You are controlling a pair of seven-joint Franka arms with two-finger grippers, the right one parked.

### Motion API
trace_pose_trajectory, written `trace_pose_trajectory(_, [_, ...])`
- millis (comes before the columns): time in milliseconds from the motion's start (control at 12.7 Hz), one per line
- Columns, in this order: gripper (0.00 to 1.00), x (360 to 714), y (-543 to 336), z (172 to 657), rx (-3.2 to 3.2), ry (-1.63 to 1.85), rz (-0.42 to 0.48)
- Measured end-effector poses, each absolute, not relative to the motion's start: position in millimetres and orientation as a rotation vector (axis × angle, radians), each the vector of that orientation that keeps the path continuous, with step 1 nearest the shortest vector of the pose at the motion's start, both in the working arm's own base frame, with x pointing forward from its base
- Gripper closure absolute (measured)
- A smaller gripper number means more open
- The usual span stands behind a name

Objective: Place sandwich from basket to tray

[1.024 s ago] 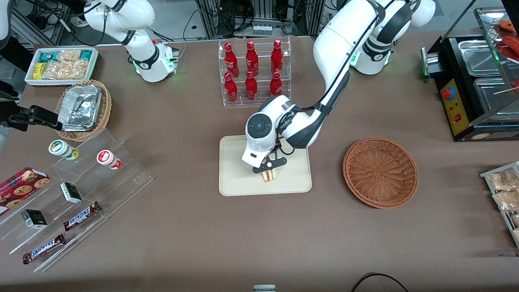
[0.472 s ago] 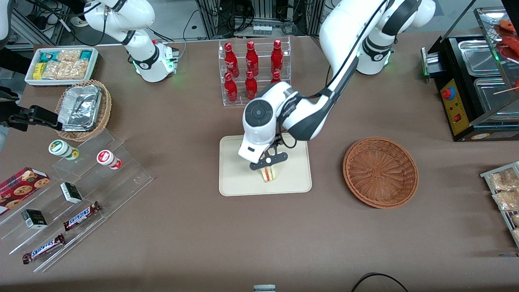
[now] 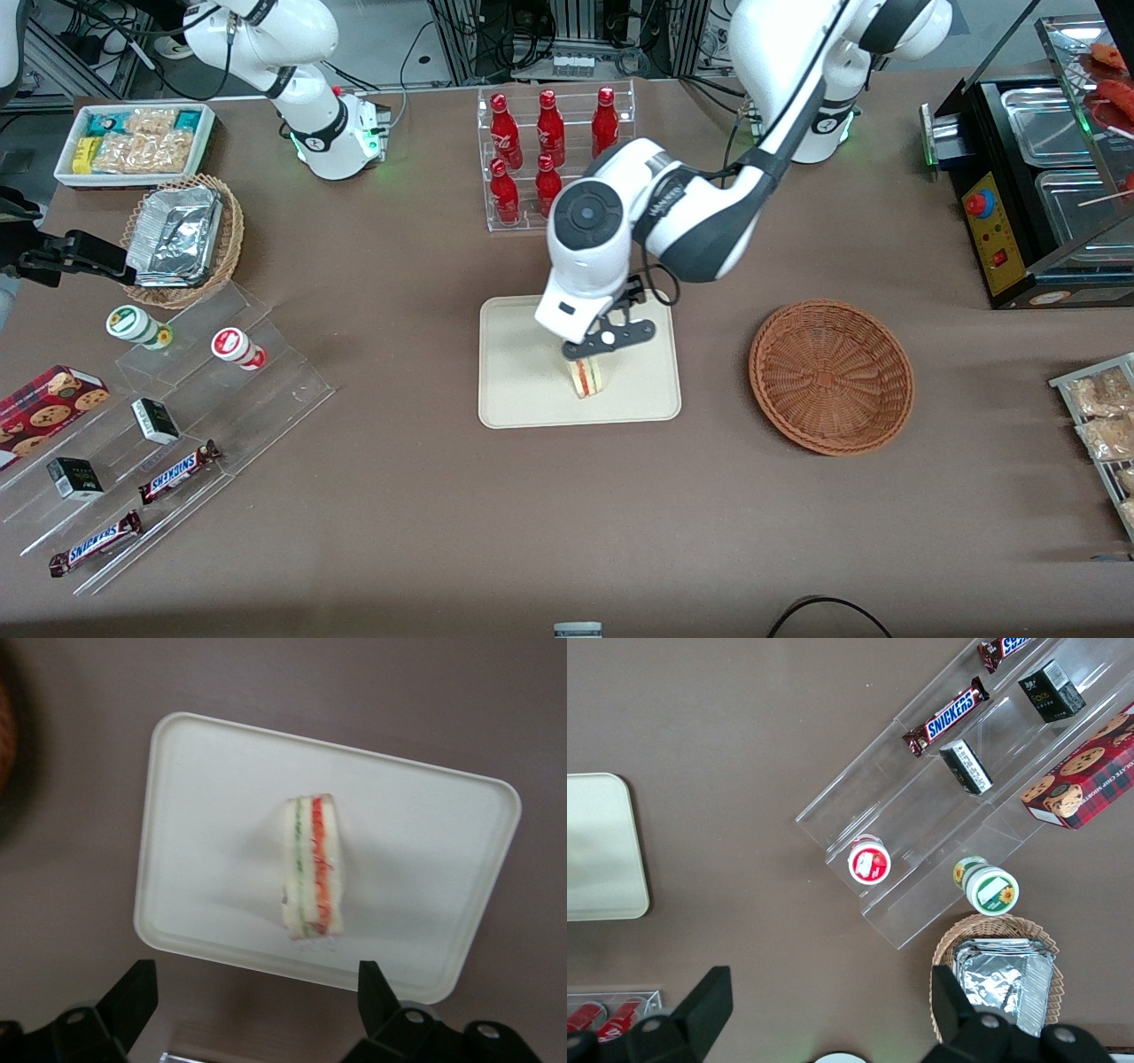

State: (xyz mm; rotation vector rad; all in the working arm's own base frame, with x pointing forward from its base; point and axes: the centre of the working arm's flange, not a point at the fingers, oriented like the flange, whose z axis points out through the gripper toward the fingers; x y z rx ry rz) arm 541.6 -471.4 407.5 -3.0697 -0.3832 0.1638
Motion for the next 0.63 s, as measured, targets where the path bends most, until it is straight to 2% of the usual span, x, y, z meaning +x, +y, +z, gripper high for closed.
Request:
trace_pose_trajectory(315, [0.0,585.1,-378.9,448.6,-3.084,-0.27,0.179])
trace_pose_trajectory(630, [0.0,602.6,-288.6,476.7,-3.093,-0.123,0.24])
